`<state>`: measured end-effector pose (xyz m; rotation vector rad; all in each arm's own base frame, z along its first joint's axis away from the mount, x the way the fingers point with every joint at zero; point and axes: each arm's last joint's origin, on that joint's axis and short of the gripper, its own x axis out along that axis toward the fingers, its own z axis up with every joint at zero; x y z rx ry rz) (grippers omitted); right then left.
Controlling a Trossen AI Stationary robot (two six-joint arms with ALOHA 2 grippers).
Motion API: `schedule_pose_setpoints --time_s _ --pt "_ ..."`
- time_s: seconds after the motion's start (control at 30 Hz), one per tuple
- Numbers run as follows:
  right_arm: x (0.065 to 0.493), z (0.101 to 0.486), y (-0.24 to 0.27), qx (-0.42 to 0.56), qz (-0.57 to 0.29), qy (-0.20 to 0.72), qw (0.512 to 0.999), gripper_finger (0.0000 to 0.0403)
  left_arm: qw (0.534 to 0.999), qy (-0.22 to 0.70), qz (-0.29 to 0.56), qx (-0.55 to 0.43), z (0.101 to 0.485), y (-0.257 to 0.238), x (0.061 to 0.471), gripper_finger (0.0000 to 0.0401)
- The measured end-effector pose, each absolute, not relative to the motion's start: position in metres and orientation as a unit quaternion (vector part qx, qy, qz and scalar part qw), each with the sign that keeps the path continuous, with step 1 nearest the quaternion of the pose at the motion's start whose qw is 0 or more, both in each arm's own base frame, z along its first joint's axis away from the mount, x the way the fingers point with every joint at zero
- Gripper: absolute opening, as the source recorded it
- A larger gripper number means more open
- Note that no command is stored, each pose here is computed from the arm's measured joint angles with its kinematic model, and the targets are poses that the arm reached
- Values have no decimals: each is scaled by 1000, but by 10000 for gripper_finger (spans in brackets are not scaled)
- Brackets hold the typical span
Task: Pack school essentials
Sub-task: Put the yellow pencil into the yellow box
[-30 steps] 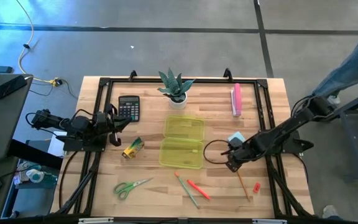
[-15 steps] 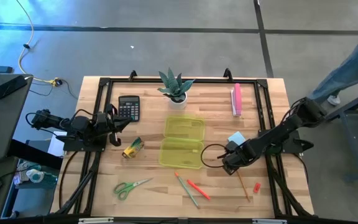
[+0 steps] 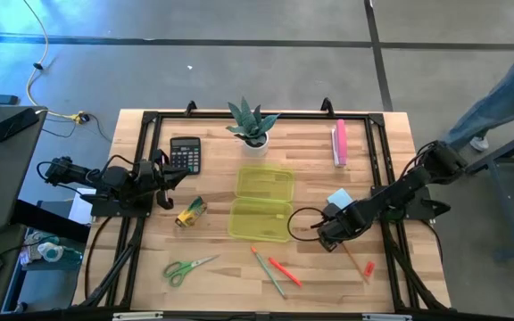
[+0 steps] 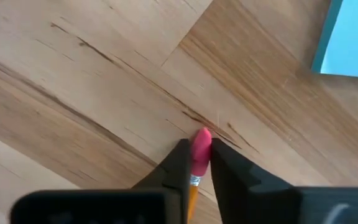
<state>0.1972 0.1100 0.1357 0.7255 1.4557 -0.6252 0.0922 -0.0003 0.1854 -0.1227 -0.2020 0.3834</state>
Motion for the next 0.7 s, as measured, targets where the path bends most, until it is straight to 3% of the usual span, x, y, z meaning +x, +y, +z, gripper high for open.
schedule_pose_setpoints --time_s 0.17,0.37,0.53,0.7 --pt "200 139 112 310 -267 643 648 10 975 -100 190 -61 185 0 92 0" --pt "213 154 118 301 -227 631 678 15 975 -100 190 -61 185 0 92 0" --pt "230 176 127 280 -177 609 721 16 975 -100 190 -61 185 0 92 0" --pt "255 214 133 215 -128 538 805 16 975 -100 190 -61 185 0 92 0"
